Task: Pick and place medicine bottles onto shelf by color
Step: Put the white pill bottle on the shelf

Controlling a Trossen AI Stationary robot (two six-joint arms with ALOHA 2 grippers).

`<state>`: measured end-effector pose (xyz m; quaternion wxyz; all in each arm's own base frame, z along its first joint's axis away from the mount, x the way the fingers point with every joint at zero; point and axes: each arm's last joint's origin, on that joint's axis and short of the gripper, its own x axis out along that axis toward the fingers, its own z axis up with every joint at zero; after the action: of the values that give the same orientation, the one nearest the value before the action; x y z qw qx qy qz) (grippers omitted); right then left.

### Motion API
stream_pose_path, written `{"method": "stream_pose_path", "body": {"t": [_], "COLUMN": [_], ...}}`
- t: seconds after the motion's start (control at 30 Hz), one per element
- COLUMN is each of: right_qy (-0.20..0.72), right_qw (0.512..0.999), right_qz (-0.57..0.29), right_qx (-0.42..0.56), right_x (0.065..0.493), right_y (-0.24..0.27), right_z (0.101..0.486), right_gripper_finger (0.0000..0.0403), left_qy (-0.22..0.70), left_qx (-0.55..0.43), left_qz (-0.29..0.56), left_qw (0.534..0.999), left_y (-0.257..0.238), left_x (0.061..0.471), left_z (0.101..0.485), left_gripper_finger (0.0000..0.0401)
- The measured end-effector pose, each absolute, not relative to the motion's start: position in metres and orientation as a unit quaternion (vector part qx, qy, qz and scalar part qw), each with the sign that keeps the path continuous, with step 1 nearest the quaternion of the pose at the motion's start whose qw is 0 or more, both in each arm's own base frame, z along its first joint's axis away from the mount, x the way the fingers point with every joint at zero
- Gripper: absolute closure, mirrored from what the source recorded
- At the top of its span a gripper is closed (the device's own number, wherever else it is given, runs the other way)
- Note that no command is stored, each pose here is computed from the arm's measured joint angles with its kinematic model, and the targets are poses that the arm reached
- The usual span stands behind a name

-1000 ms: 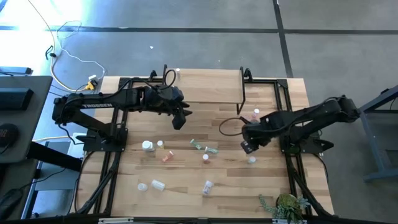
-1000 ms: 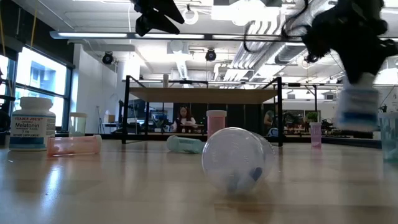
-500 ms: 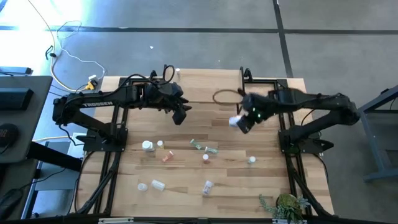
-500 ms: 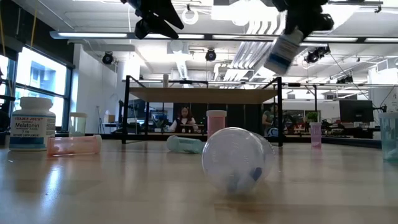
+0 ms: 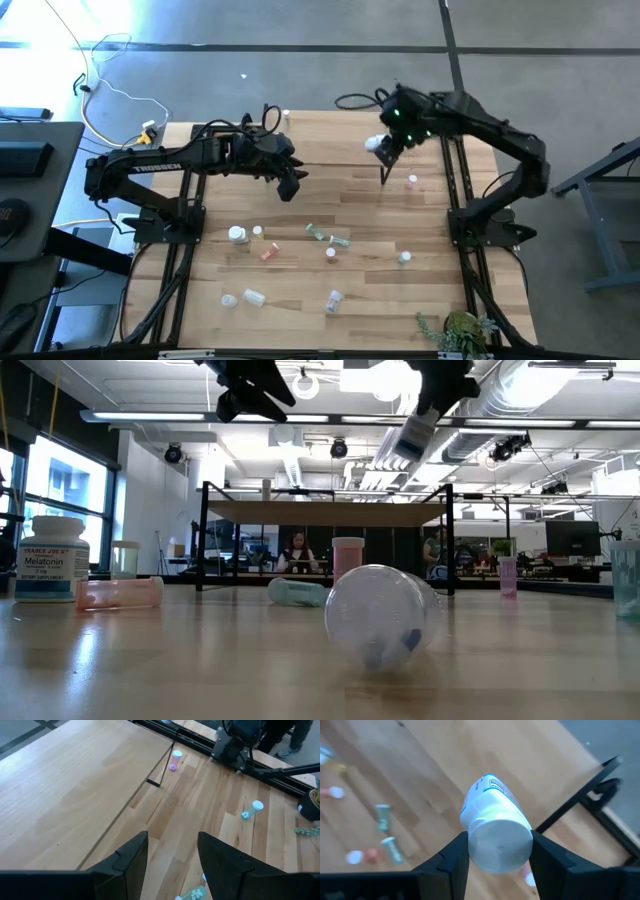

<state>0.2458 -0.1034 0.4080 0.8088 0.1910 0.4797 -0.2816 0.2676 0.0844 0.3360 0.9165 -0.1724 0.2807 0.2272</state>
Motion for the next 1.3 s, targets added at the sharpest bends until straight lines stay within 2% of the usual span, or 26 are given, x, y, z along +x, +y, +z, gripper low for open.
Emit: {"method": "stream_pose_path", "body": {"t": [0.3,0.67,1.0,1.3], "right_qy": [0.529,0.591,0.603,0.607], "right_qw": [0.777,0.72,0.712,0.712], "right_qz": [-0.289,-0.299,-0.276,-0.26], "right_qx": [0.183,0.207,0.232,0.237], "right_x": [0.267,0.281,0.285,0.288], "right_y": [-0.142,-0.176,-0.189,-0.192], "right_z": [0.404,0.373,0.361,0.357], "right_gripper_finger": [0.0249,0.0249,0.0249,0.0245], "left_qy": [0.28,0.28,0.279,0.287], "left_qx": [-0.173,-0.173,-0.178,-0.2], "left_qz": [0.227,0.227,0.225,0.161], "left_qw": [0.916,0.917,0.916,0.923], "left_y": [0.084,0.084,0.084,0.08], "left_x": [0.268,0.268,0.268,0.269], "left_z": [0.336,0.336,0.336,0.336], "left_gripper_finger": [0.024,0.024,0.024,0.024]}}
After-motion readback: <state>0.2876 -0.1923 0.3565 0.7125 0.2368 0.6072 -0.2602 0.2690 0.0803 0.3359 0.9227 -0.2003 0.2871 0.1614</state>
